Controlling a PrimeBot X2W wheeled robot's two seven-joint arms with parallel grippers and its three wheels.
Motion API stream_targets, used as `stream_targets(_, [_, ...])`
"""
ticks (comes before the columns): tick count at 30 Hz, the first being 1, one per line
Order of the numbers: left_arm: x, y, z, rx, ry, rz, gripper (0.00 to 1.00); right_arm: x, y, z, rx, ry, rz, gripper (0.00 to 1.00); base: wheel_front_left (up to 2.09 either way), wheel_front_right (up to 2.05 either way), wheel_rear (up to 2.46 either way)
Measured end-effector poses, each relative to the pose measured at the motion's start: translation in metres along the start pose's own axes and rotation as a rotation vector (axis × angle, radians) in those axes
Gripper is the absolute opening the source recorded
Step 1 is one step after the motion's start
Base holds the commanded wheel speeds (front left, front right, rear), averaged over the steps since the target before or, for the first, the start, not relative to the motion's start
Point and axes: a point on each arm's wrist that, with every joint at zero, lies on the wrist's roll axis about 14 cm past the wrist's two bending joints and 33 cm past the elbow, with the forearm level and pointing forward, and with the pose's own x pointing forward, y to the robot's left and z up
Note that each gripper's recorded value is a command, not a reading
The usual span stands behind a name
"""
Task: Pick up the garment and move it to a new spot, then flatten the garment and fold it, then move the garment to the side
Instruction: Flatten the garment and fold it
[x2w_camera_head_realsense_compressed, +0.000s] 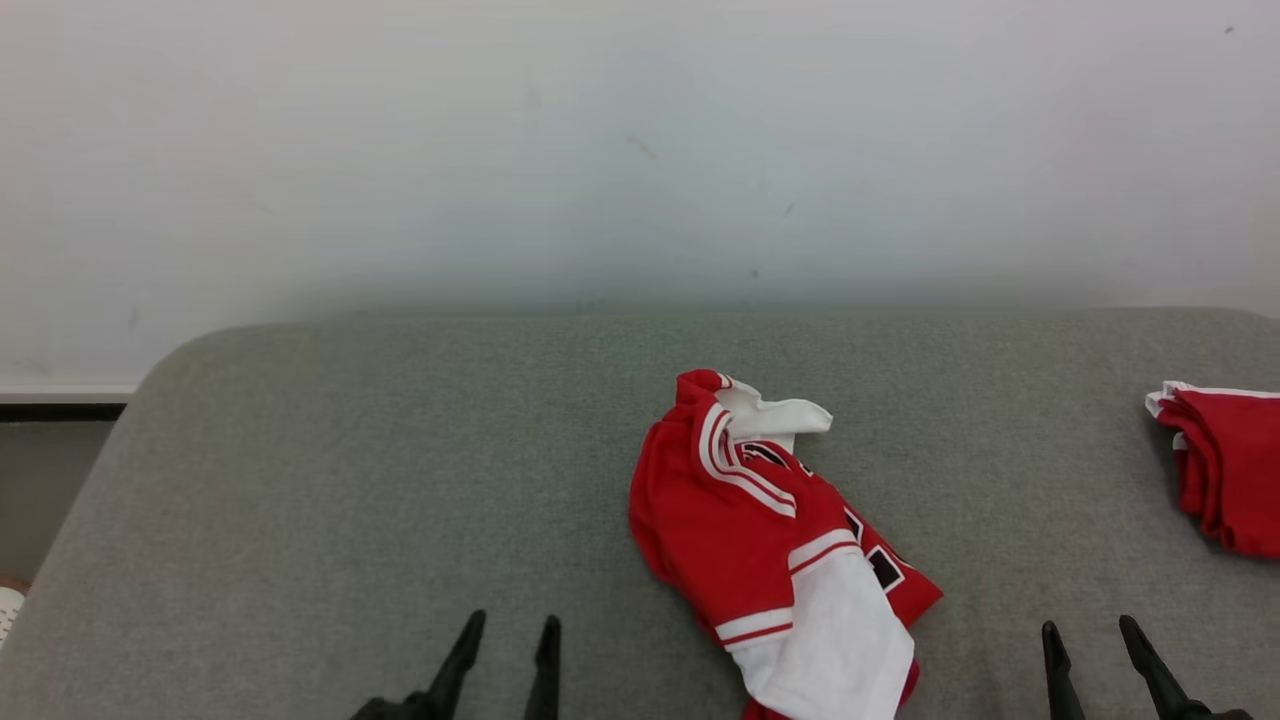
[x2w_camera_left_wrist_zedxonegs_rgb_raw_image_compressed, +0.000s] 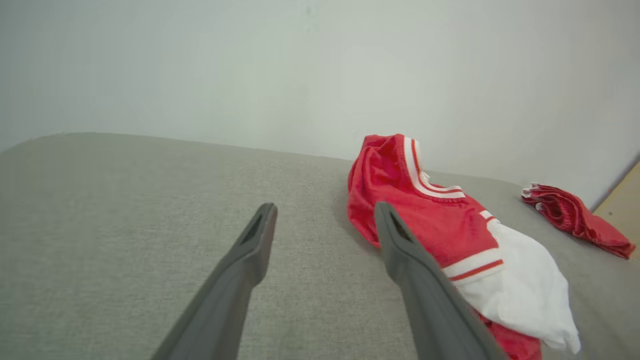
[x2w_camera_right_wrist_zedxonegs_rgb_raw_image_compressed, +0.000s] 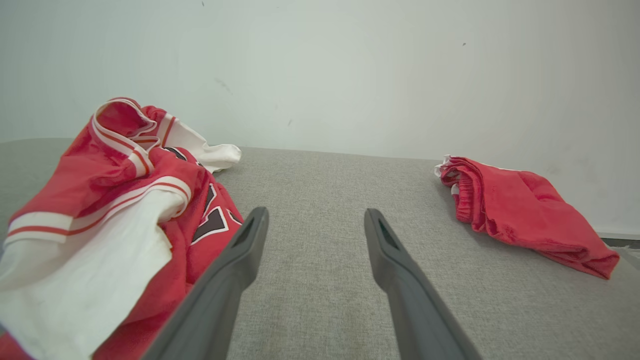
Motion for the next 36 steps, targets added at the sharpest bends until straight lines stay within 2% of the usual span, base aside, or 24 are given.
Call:
stream_targets(8, [0.025, -0.083, -0.029, 0.015, 0.093, -0.280, 1.00, -0.001, -0.012, 0.005, 0.001, -0.015, -0.039, 1.00, 0.00, 0.00, 0.00])
stream_targets(16, [0.040, -0.121, -0.068, 0.064, 0.209, -0.399, 1.00, -0.012, -0.037, 0.001, 0.002, 0.000, -0.124, 1.00, 0.00, 0.00, 0.00])
stream_targets(27, [0.051, -0.137, -0.104, 0.092, 0.309, -0.450, 1.00, -0.022, -0.062, -0.009, -0.002, 0.038, -0.210, 1.00, 0.00, 0.00, 0.00])
stream_targets(36, [0.058, -0.120, -0.116, 0.119, 0.346, -0.385, 1.00, -0.020, -0.064, -0.009, -0.004, 0.040, -0.215, 1.00, 0.00, 0.00, 0.00])
